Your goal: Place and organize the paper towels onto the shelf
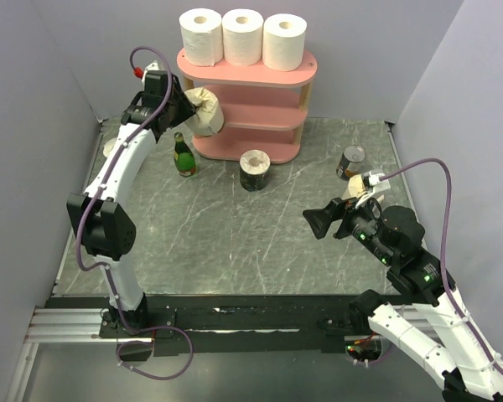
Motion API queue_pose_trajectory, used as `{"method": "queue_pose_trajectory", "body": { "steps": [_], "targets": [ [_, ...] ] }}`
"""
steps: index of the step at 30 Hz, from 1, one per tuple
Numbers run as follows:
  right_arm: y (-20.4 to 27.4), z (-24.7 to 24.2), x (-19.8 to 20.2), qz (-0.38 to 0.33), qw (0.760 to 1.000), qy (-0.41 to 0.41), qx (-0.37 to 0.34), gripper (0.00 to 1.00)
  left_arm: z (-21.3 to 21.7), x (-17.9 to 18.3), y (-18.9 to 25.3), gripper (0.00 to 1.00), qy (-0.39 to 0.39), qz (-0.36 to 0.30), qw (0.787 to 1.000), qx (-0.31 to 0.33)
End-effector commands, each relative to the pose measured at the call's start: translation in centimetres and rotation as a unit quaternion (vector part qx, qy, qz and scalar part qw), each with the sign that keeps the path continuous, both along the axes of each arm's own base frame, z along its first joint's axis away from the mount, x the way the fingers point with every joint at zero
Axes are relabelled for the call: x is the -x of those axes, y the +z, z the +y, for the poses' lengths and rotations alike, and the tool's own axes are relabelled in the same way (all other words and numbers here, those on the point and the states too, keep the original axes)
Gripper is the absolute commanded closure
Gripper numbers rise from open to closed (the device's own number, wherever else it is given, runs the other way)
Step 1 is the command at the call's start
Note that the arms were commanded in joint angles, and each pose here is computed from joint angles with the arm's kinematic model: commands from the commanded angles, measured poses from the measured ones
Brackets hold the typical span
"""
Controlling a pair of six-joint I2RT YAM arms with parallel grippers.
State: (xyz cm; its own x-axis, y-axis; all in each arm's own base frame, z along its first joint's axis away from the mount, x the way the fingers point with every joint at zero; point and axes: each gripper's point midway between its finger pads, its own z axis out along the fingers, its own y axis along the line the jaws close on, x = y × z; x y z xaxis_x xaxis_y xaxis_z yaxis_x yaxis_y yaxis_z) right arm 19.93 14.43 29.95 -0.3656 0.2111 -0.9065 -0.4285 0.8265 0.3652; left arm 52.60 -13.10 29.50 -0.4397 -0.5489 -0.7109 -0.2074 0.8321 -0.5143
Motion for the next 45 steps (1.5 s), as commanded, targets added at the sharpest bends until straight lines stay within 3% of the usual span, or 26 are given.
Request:
{"method": "queue_pose_trajectory", "body": {
  "steps": [1,13,27,45],
  "targets": [
    [3.1,-0.1,-0.1,-0.037,0.999,-0.004,-0.019,0.01,-1.2,-1.3,5.6,0.53,-0.014,-0.084,0.996,0.038],
    [3.6,-0.4,0.0,-0.042,0.999,-0.008,-0.018,0.0,-1.9,-2.9,6.9,0.51,-0.013,-0.106,0.992,0.064],
    [3.6,-0.3,-0.2,-0.044,0.999,-0.009,-0.017,0.0,-2.1,-3.7,6.5,0.38,-0.006,-0.117,0.989,0.089],
    [3.6,-0.6,0.2,-0.042,0.999,-0.011,-0.025,0.0,-1.6,-2.5,6.9,0.32,-0.006,-0.127,0.988,0.093]
  ]
}}
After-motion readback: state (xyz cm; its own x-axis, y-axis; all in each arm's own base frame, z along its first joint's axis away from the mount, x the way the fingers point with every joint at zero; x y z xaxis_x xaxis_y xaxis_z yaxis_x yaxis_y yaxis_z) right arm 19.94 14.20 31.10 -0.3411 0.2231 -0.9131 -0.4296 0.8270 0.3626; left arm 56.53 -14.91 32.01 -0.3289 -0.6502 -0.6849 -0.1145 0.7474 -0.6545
